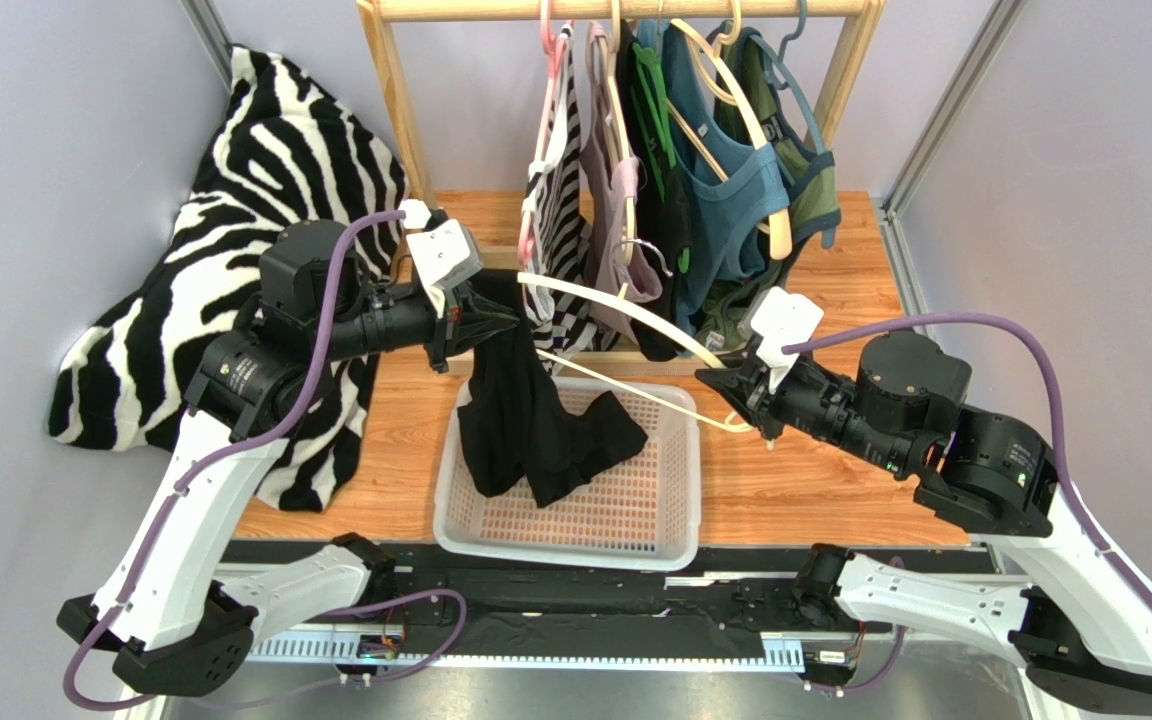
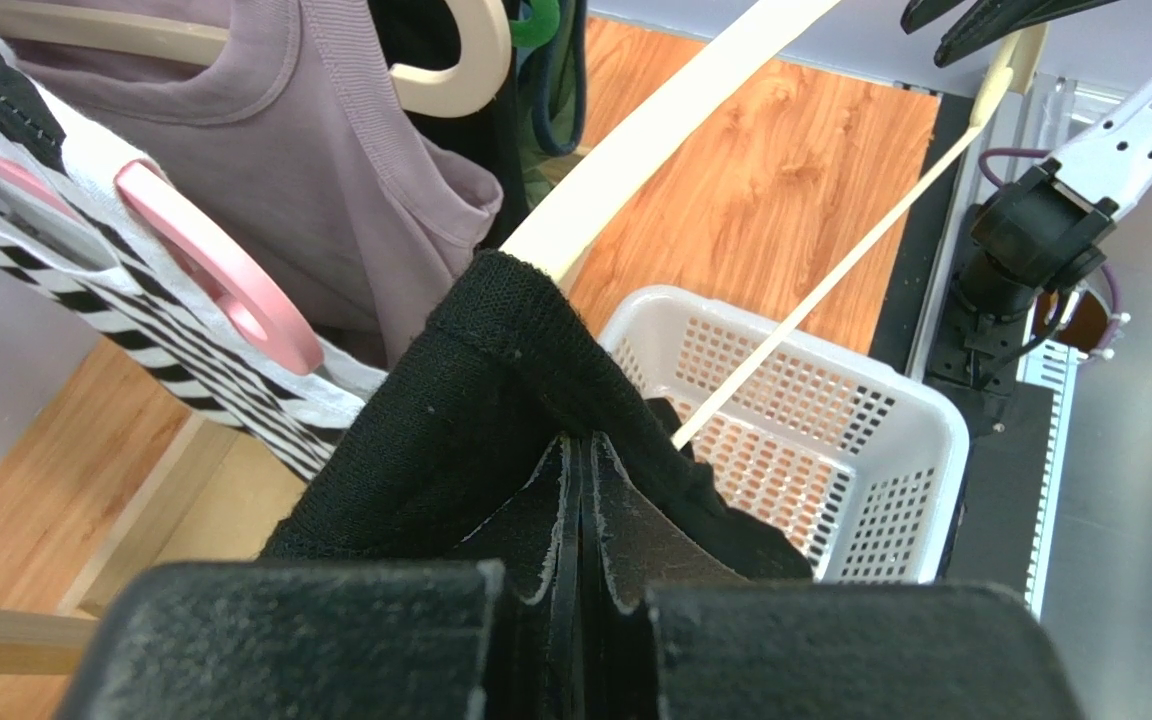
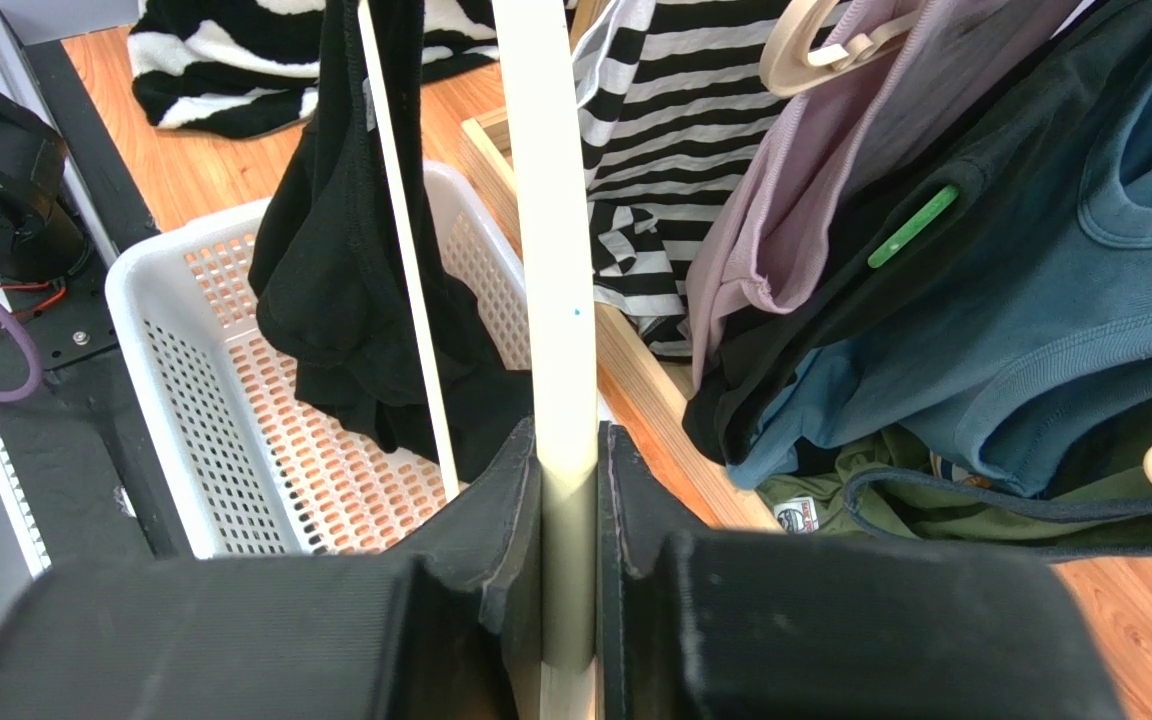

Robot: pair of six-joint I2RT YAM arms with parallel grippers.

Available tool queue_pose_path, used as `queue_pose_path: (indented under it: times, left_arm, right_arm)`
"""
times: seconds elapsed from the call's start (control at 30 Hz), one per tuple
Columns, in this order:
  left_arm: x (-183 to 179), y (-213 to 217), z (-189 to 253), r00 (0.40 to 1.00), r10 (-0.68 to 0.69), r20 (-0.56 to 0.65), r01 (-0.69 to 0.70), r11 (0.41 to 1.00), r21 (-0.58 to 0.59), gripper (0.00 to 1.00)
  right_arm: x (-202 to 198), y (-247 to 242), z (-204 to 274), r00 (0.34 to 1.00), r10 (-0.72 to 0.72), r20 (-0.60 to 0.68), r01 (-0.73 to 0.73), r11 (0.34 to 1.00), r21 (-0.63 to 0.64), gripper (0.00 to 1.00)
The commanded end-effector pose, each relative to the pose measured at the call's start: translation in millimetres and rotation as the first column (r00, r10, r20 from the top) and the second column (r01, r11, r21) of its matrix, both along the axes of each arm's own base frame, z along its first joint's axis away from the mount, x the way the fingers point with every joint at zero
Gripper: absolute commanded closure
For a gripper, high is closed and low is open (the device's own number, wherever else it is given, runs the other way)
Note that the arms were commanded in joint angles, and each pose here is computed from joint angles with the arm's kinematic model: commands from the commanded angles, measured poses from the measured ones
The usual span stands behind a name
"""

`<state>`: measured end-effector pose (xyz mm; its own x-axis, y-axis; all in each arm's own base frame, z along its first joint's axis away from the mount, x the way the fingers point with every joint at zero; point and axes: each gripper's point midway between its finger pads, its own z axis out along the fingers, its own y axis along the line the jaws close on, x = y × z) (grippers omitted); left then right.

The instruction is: Remove the tank top from the hanger

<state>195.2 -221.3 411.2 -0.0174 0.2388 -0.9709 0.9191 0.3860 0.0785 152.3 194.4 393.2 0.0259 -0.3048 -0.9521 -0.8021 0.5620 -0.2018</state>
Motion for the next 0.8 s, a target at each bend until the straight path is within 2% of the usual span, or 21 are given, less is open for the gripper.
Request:
queue_pose_path:
  times: [0.0,0.33,0.63,0.77]
  left_arm:
    - [-2.0,3.0,20.4,0.998,0.01,0.055,-0.008,0.999,-0.039,1.0]
    - [-23.5,28.9,59.2,0.986,0.064,0.153,-0.051,0.995,-0.091,1.0]
    - [-9.1,40.6,56.3,0.972,0.148,0.182,-0.137,0.988,-0.07,1.0]
    - [8.3,55.7,80.4,0.931,0.276,0.239,-0.256,0.96,-0.11,1.0]
  right_arm:
    - [-0.3,-0.6,37.6,0.998,-0.013,0.061,0.005,0.99,0.139,1.0]
    - [1.9,-28.1,11.8,0.993,-0.106,0.052,0.101,0.991,0.092,1.0]
    - [-7.7,-45.8,10.0,0.992,-0.123,0.035,0.119,0.988,0.103,1.0]
    - [-18.2,-59.0,3.7,0.993,-0.116,0.02,0.114,0.989,0.09,1.0]
